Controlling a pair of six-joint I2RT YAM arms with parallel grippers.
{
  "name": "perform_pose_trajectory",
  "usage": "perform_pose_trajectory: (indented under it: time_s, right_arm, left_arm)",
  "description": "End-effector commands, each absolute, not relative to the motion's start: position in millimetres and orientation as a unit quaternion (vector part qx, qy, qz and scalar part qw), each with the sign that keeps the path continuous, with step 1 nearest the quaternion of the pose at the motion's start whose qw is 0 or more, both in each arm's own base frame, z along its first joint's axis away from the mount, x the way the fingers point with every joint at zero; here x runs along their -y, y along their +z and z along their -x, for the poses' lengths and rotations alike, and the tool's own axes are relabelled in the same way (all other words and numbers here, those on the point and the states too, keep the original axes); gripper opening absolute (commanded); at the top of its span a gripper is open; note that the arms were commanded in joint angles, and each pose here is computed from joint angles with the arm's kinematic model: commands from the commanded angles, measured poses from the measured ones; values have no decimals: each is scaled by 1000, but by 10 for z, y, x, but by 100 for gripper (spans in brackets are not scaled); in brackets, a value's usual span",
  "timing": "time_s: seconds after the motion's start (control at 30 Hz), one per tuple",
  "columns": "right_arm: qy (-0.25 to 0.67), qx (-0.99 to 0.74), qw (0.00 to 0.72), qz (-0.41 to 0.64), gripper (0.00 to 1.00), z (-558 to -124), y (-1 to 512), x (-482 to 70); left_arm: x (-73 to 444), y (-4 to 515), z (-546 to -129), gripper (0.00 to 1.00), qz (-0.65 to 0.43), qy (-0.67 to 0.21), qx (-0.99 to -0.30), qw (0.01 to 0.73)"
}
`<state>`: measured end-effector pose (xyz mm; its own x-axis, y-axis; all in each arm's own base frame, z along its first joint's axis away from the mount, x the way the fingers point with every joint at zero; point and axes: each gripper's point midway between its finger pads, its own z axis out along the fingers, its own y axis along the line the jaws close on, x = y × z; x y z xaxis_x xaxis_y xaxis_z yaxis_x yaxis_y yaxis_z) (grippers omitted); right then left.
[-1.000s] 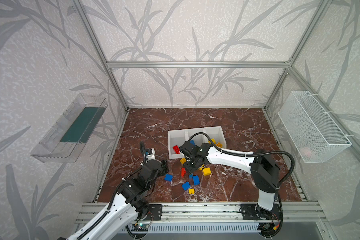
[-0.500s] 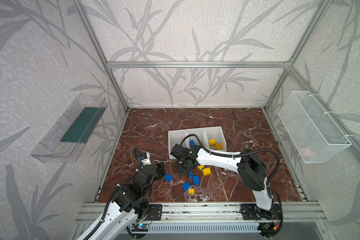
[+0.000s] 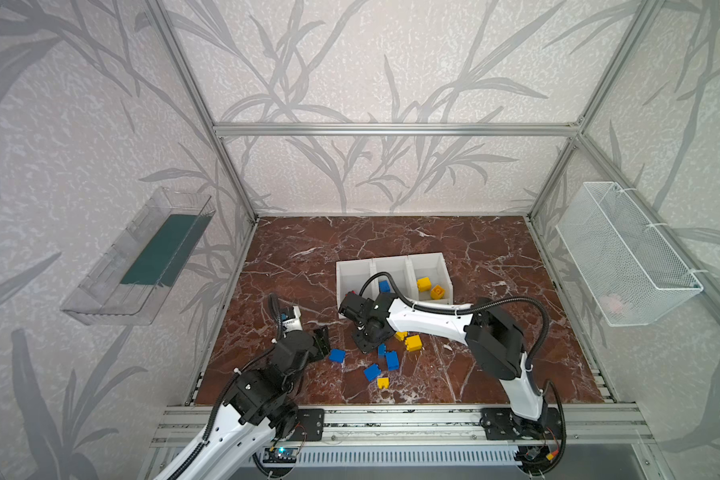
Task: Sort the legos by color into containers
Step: 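Grasp a red brick from the pile with the right gripper, then carry the red brick with the right gripper into the nearest compartment, release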
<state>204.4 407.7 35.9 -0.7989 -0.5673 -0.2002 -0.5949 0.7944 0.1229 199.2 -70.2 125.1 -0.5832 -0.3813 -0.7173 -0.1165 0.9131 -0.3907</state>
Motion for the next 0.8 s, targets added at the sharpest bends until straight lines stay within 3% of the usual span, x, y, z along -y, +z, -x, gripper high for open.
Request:
perform_pose_trajectory:
  time_s: [0.0, 0.13, 0.33, 0.5, 0.77]
  right_arm:
    - [88, -943, 70, 313, 28, -2007, 360, -4073]
    - [94, -940, 79, 319, 23, -2017, 444, -4088]
    - [126, -923, 121, 342, 23, -2161, 903, -4173]
    - [141, -909, 180, 348, 22, -2582, 1329, -4296]
    - [121, -916, 201, 327, 22, -3255, 1230, -4405]
  left_arm:
    - [661, 1186, -1975, 71, 146, -141, -881, 428]
    - [653, 1181, -1971, 71, 147, -139, -881, 428]
    - [645, 1179, -1964, 71, 149, -139, -881, 427]
    - [654, 1160, -1961, 71, 149, -141, -882, 425]
    - [667, 1120, -1963, 71, 149, -142, -883, 422]
